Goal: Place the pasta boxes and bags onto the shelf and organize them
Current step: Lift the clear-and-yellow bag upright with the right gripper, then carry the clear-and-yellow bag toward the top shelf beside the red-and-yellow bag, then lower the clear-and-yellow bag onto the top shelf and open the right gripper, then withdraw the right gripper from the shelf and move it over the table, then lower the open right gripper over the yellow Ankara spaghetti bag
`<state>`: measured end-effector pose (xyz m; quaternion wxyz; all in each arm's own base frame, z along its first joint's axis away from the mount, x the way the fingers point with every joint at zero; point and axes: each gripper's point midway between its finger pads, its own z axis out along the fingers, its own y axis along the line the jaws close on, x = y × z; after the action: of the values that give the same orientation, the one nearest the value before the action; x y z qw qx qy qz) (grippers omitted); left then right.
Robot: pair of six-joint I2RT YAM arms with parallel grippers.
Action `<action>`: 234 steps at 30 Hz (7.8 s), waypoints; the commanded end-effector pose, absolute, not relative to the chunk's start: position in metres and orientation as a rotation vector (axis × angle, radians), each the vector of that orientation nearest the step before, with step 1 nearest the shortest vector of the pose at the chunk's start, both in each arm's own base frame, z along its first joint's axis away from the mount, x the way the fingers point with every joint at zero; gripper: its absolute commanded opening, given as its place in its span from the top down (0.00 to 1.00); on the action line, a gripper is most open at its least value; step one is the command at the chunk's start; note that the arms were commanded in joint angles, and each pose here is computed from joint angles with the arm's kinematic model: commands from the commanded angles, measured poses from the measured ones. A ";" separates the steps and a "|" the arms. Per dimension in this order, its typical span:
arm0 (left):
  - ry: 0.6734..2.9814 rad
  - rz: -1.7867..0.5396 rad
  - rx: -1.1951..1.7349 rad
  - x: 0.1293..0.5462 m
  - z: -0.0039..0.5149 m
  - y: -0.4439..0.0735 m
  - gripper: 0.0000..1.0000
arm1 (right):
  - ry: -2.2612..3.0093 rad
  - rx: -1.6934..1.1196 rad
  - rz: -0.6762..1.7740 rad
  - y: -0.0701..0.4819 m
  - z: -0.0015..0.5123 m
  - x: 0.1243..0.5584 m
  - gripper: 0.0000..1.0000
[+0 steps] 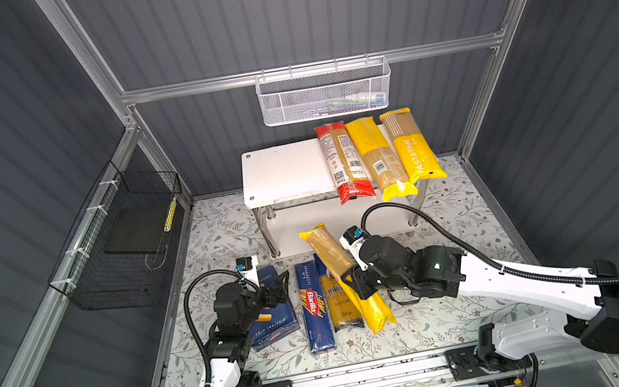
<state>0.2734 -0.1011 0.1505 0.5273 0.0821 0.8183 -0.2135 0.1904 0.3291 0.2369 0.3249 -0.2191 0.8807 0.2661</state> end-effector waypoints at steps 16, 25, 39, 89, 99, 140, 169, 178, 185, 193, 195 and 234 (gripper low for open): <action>1.950 -0.510 0.178 0.274 0.155 -0.099 0.00 | 1.989 -0.571 0.802 0.358 0.378 0.207 1.00; 1.947 -0.510 0.178 0.273 0.155 -0.099 0.01 | 1.915 -0.511 0.720 0.362 0.415 0.232 1.00; 1.950 -0.513 0.182 0.274 0.155 -0.100 0.01 | 1.824 -0.463 0.705 0.374 0.465 0.283 1.00; 1.948 -0.510 0.179 0.273 0.155 -0.099 0.00 | 1.801 -0.195 0.663 0.361 0.476 0.420 1.00; 1.951 -0.510 0.176 0.273 0.154 -0.099 0.01 | 1.841 -0.149 0.654 0.359 0.459 0.432 0.95; 1.945 -0.509 0.173 0.273 0.156 -0.099 0.01 | 1.810 -0.523 0.784 0.338 0.484 0.275 0.51; 1.955 -0.506 0.168 0.274 0.154 -0.098 0.00 | 1.969 -0.513 0.863 0.378 0.399 0.274 0.47; 1.947 -0.503 0.166 0.273 0.155 -0.097 0.00 | 1.986 -0.501 0.852 0.381 0.397 0.292 0.47; 1.947 -0.502 0.165 0.273 0.155 -0.097 0.00 | 1.985 -0.534 0.866 0.378 0.404 0.287 0.44; 1.943 -0.503 0.167 0.272 0.155 -0.097 0.00 | 2.021 -0.616 0.770 0.354 0.400 0.242 0.40; 1.940 -0.506 0.175 0.272 0.156 -0.098 0.01 | 2.037 -0.634 0.711 0.344 0.391 0.226 0.39; 1.904 -0.530 0.203 0.265 0.161 -0.102 0.01 | 2.493 -0.464 0.472 0.346 0.081 0.173 0.11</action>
<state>0.2677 -0.1019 0.1652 0.5483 0.0855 0.8016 -0.2224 0.1695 0.3335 0.0845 0.2871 -0.1843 0.9270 0.1556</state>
